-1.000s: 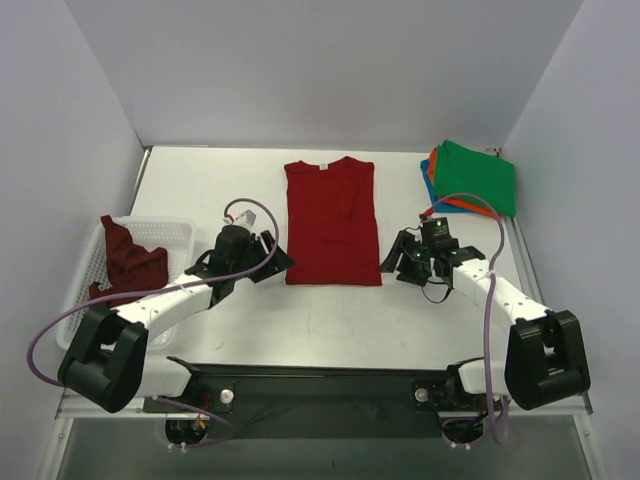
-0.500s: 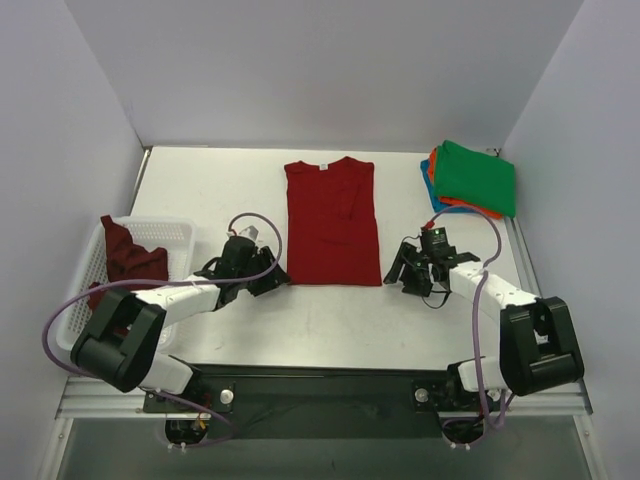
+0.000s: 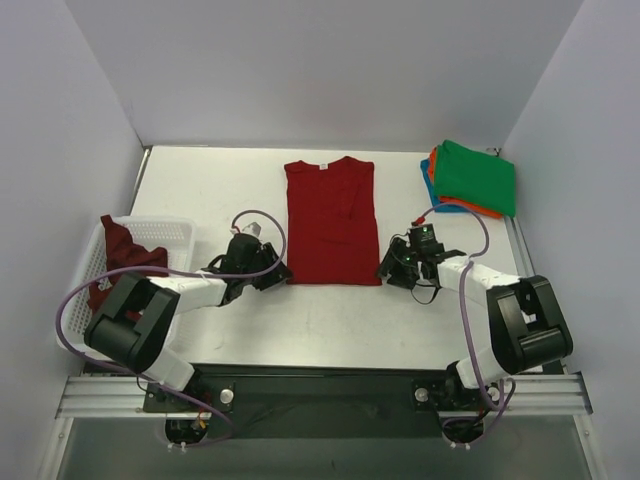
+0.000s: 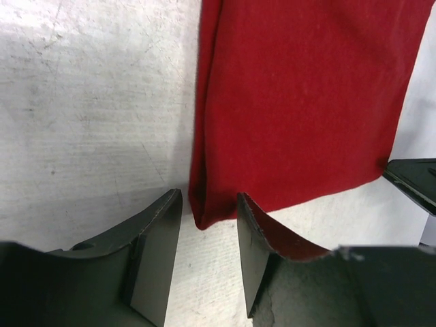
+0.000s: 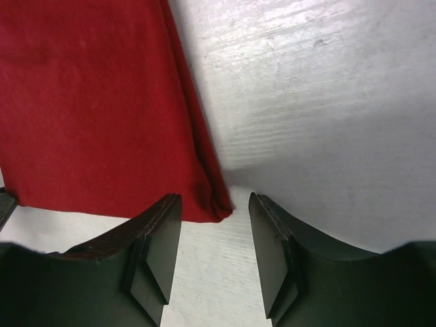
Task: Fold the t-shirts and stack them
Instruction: Grab one side of the 2/3 rectangular tshirt with both arms
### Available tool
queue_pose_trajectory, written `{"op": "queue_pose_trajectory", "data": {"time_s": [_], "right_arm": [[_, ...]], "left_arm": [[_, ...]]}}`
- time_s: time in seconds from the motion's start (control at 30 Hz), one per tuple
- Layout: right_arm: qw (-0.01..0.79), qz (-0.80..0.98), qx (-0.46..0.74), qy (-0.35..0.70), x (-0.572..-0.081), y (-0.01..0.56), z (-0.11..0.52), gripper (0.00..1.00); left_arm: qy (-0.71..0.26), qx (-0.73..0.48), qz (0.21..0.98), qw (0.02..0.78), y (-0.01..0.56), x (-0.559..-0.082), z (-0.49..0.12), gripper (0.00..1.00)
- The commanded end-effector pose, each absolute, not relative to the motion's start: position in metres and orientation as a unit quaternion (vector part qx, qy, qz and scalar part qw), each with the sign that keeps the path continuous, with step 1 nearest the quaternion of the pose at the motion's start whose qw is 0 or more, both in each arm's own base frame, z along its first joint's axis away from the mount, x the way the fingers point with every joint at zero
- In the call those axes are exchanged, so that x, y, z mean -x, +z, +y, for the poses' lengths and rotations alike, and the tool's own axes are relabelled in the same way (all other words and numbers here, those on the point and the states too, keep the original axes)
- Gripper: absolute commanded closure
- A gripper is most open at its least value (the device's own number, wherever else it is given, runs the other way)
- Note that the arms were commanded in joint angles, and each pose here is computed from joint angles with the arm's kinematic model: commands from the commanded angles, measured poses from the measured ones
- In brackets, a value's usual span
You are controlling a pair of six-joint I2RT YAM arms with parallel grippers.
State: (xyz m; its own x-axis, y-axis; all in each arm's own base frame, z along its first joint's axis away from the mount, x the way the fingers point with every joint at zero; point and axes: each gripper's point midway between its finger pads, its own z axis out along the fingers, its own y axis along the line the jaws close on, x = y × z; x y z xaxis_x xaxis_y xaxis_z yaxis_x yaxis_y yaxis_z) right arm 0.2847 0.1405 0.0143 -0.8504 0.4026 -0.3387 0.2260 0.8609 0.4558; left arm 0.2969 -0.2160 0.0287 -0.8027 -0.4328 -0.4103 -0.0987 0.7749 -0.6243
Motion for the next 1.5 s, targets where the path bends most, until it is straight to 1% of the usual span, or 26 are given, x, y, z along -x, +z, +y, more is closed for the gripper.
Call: {"op": "queue_pose_trajectory", "data": {"time_s": [0.0, 0.27, 0.3, 0.4, 0.43, 0.5, 0.53, 0.6, 0.63, 0.67, 0.7, 0.9, 0.97, 1.0, 1.03, 1.1, 1.13, 1.17, 1.3, 1.37, 1.47], "right_arm": [[0.189, 0.95, -0.177, 0.174, -0.273, -0.005, 0.139, 0.55], [0.185, 0.951, -0.178, 0.172, -0.272, -0.009, 0.143, 0.6], [0.184, 0.951, -0.179, 0.173, -0.272, -0.01, 0.143, 0.6], [0.177, 0.952, -0.179, 0.176, -0.27, -0.013, 0.145, 0.64], [0.177, 0.952, -0.177, 0.176, -0.27, -0.013, 0.146, 0.65], [0.172, 0.953, -0.177, 0.178, -0.269, -0.014, 0.147, 0.69], [0.172, 0.953, -0.173, 0.179, -0.269, -0.015, 0.147, 0.72], [0.167, 0.954, -0.17, 0.183, -0.268, -0.015, 0.149, 0.82], [0.166, 0.954, -0.167, 0.184, -0.267, -0.015, 0.149, 0.88], [0.165, 0.954, -0.166, 0.187, -0.266, -0.013, 0.15, 0.97], [0.164, 0.955, -0.167, 0.185, -0.264, -0.014, 0.149, 1.0], [0.171, 0.953, -0.165, 0.185, -0.242, -0.005, 0.137, 1.0], [0.168, 0.953, -0.163, 0.194, -0.225, -0.004, 0.136, 1.0], [0.166, 0.952, -0.163, 0.198, -0.219, -0.004, 0.136, 1.0], [0.156, 0.954, -0.164, 0.195, -0.205, -0.01, 0.133, 1.0], [0.169, 0.949, -0.161, 0.21, -0.196, -0.004, 0.136, 1.0], [0.149, 0.954, -0.164, 0.201, -0.177, -0.012, 0.132, 1.0], [0.161, 0.951, -0.163, 0.208, -0.175, -0.007, 0.132, 1.0], [0.16, 0.95, -0.163, 0.214, -0.148, -0.01, 0.13, 1.0], [0.162, 0.949, -0.162, 0.217, -0.135, -0.01, 0.129, 1.0], [0.169, 0.947, -0.159, 0.221, -0.126, -0.004, 0.128, 1.0]], "left_arm": [[-0.263, 0.161, 0.91, 0.279, 0.015, -0.3, -0.208, 0.52], [-0.248, 0.156, 0.918, 0.267, 0.007, -0.292, -0.211, 0.6], [-0.249, 0.157, 0.918, 0.267, 0.007, -0.292, -0.212, 0.62], [-0.257, 0.155, 0.917, 0.262, 0.006, -0.291, -0.217, 0.76], [-0.26, 0.154, 0.918, 0.259, 0.006, -0.291, -0.219, 0.83], [-0.267, 0.151, 0.916, 0.258, 0.009, -0.292, -0.223, 0.89], [-0.27, 0.147, 0.917, 0.255, 0.01, -0.29, -0.225, 0.91], [-0.272, 0.145, 0.916, 0.255, 0.013, -0.291, -0.228, 1.0], [-0.273, 0.144, 0.917, 0.253, 0.015, -0.289, -0.228, 1.0], [-0.274, 0.143, 0.917, 0.252, 0.016, -0.287, -0.229, 1.0], [-0.274, 0.144, 0.918, 0.249, 0.015, -0.283, -0.228, 1.0], [-0.27, 0.14, 0.92, 0.247, 0.025, -0.255, -0.219, 1.0], [-0.266, 0.138, 0.922, 0.244, 0.023, -0.238, -0.212, 1.0], [-0.276, 0.139, 0.917, 0.252, 0.032, -0.233, -0.212, 1.0], [-0.27, 0.133, 0.923, 0.24, 0.024, -0.217, -0.209, 1.0], [-0.266, 0.136, 0.925, 0.233, 0.022, -0.203, -0.205, 1.0], [-0.264, 0.128, 0.927, 0.233, 0.022, -0.19, -0.203, 1.0], [-0.265, 0.127, 0.927, 0.234, 0.023, -0.185, -0.202, 1.0], [-0.281, 0.132, 0.92, 0.24, 0.03, -0.161, -0.203, 1.0], [-0.274, 0.123, 0.926, 0.23, 0.024, -0.145, -0.2, 1.0], [-0.28, 0.127, 0.922, 0.236, 0.029, -0.136, -0.199, 1.0]]}}
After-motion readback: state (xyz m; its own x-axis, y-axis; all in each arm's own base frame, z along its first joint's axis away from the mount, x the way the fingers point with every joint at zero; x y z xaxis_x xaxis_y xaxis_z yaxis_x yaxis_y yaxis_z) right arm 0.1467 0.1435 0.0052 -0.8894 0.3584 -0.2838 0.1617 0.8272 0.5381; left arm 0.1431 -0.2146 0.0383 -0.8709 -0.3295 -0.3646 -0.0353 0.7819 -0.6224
